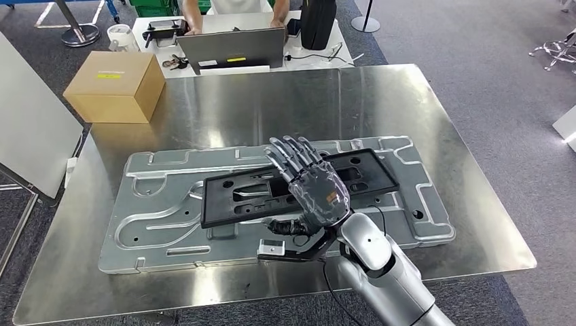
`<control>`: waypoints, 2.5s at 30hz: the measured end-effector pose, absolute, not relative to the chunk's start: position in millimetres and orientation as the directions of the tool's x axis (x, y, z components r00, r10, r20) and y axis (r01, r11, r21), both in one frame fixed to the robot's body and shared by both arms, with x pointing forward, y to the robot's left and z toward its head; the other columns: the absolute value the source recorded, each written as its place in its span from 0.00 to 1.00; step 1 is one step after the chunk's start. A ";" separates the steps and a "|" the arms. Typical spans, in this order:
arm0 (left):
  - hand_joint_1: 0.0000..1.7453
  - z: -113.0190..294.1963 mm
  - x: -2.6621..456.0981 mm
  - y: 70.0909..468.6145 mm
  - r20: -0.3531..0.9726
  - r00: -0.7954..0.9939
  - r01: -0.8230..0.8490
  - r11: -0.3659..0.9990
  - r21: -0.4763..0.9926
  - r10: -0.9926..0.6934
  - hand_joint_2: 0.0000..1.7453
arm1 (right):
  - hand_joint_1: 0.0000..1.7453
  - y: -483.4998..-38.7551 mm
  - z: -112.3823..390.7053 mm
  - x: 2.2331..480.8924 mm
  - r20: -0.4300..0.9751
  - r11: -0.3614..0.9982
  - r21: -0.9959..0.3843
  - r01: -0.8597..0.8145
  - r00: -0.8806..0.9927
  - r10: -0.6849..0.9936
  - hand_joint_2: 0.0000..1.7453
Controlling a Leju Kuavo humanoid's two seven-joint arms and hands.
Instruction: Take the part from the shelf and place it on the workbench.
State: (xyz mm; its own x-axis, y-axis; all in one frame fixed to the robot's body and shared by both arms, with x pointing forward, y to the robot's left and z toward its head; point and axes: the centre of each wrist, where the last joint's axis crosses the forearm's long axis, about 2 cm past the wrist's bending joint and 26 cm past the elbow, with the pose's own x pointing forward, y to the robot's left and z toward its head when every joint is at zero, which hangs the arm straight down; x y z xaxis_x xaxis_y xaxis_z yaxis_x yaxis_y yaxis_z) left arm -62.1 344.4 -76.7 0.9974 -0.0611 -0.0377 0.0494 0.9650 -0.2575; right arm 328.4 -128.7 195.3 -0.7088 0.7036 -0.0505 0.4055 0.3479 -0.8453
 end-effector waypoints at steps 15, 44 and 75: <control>0.00 -75.6 -63.3 342.7 -0.043 0.997 0.054 0.967 -0.250 -0.067 0.00 | 0.00 -109.7 206.3 293.3 -0.099 0.424 -0.784 0.453 -0.766 0.635 0.00; 0.00 -63.3 -85.1 332.7 -0.024 0.998 0.057 0.960 -0.273 -0.066 0.00 | 0.00 -181.0 149.8 213.3 -0.119 0.373 -0.804 0.463 -0.740 0.662 0.00; 0.00 -42.2 -92.2 359.3 -0.016 0.997 0.071 0.971 -0.230 -0.076 0.00 | 0.00 -277.3 -95.4 90.4 0.397 0.667 -0.414 -0.620 0.536 0.745 0.75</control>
State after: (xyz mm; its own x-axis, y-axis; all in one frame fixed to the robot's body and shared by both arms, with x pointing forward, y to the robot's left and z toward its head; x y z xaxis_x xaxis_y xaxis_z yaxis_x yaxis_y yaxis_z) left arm -92.2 359.3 -42.2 0.9970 -0.0763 -0.0159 0.0706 0.9706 -0.2303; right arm 90.4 -277.3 -95.4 0.5363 0.7447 0.3973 -0.6195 0.6670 -0.4140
